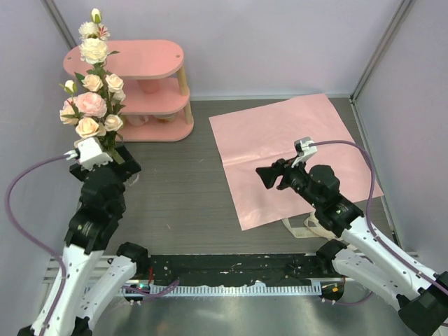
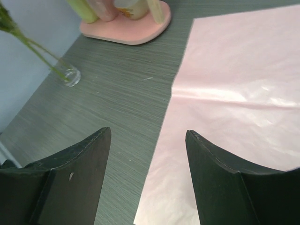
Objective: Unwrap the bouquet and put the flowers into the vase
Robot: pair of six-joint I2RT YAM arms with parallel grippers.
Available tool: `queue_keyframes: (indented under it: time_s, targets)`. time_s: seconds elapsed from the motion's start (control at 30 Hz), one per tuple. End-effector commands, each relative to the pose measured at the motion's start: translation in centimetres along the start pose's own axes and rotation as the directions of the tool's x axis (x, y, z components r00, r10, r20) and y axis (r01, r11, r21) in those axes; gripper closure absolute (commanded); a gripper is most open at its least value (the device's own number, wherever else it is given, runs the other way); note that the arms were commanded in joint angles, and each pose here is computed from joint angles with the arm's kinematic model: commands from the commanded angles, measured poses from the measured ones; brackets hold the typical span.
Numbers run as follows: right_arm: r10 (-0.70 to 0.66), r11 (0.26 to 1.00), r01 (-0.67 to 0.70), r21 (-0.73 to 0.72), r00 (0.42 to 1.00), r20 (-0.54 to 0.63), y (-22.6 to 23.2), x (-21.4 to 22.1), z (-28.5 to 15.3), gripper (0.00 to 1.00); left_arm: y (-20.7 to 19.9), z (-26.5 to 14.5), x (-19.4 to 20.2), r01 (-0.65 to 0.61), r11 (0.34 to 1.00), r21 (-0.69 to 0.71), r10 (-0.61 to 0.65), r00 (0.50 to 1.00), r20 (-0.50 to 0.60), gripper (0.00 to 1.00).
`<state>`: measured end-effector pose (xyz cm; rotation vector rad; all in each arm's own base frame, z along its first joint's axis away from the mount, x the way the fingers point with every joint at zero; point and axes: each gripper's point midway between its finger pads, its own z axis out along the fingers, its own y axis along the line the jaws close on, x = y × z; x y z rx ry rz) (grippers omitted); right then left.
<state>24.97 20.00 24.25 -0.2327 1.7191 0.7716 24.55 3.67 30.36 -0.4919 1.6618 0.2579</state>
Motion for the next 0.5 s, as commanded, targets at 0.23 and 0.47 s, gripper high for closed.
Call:
queue_keyframes:
  time_s: [0.23,0.47]
  targets:
    - [0.019,0.889,0.009,0.458,0.998,-0.056,-6.0,-3.7,-3.7,0.22,-5.8,-11.8,-7.4,0.171,0.733,0.658,-0.214,0.977,-0.016,0.00]
    - [-0.061,0.850,0.064,0.522,0.998,-0.023,-6.2,-7.5,-8.8,0.05,-6.5,-17.2,-11.2,0.130,0.584,0.801,-0.195,0.981,-0.017,0.00]
